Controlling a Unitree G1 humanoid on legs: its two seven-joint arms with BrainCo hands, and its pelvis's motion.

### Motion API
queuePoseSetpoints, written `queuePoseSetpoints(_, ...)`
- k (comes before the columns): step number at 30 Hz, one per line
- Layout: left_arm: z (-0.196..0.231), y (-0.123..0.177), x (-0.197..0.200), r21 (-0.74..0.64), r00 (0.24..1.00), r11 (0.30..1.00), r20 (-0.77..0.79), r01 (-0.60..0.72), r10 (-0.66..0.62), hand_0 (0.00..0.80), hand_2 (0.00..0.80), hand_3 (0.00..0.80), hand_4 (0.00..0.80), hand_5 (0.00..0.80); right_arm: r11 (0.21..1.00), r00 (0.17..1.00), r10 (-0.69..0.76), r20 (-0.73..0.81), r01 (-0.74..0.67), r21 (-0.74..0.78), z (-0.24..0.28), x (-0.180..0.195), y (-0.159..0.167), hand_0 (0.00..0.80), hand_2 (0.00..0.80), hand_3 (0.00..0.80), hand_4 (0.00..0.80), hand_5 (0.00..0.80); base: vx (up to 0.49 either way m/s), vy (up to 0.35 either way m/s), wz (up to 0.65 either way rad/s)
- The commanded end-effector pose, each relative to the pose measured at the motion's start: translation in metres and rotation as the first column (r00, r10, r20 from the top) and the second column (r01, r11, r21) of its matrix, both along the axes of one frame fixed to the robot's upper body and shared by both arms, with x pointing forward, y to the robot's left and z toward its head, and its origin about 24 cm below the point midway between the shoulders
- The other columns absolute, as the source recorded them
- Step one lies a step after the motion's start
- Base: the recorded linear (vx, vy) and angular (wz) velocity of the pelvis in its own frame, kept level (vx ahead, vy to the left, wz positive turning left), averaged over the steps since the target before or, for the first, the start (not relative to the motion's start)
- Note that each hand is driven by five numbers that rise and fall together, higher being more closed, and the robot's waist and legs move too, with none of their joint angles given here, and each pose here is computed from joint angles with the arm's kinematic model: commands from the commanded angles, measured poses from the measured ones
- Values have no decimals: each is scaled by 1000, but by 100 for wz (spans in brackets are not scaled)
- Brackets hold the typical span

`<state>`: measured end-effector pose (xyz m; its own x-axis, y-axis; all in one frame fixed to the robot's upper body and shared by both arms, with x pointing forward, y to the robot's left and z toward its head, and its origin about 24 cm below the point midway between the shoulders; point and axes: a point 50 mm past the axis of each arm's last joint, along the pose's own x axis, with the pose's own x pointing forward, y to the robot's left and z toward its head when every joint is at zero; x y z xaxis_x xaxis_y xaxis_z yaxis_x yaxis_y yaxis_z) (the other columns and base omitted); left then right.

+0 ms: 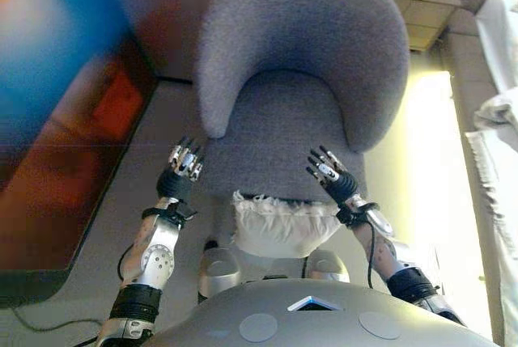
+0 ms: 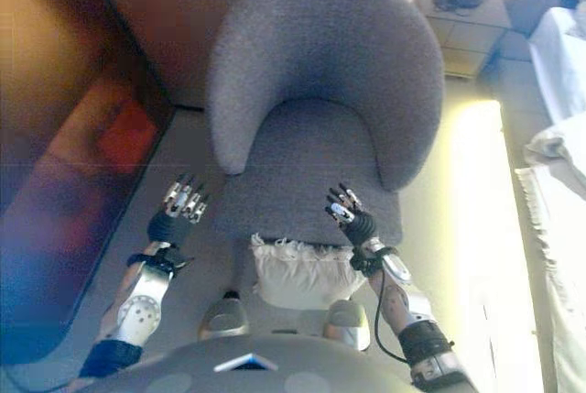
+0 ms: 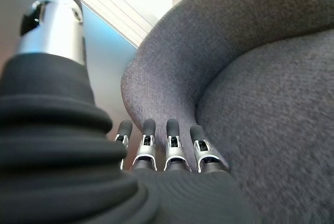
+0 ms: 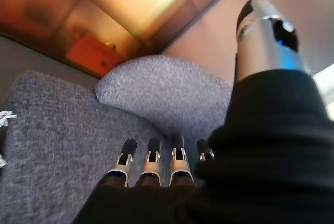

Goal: Pick up the cushion and take it to the sofa

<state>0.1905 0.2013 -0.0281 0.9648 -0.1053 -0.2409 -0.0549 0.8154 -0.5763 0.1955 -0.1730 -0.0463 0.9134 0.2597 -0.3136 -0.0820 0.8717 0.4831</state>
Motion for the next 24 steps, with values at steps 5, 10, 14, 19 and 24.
queuePoseSetpoints(5,16,12,8,126,996,991,76,37,-46,0,0,0,0,0,994,985,-100,139,93,57,23,12,1,0,0,0,0,0,81,59,-5)
queuePoseSetpoints(10,13,13,9,142,998,990,65,17,-27,0,0,0,0,0,996,991,-84,108,80,42,16,12,5,0,0,0,0,0,67,7,-11)
queuePoseSetpoints(14,12,8,6,129,997,991,60,43,-51,0,0,0,0,0,996,991,-75,110,70,50,19,16,7,0,0,0,0,0,18,-13,-5)
queuePoseSetpoints(19,15,8,7,148,995,988,71,54,-65,0,0,0,0,0,998,990,-41,132,35,47,22,19,12,0,0,0,0,0,-31,17,-9)
queuePoseSetpoints(24,20,22,10,148,997,989,76,-1,-10,0,0,0,0,0,996,992,12,128,-23,85,21,20,32,0,0,0,0,0,30,-186,-48)
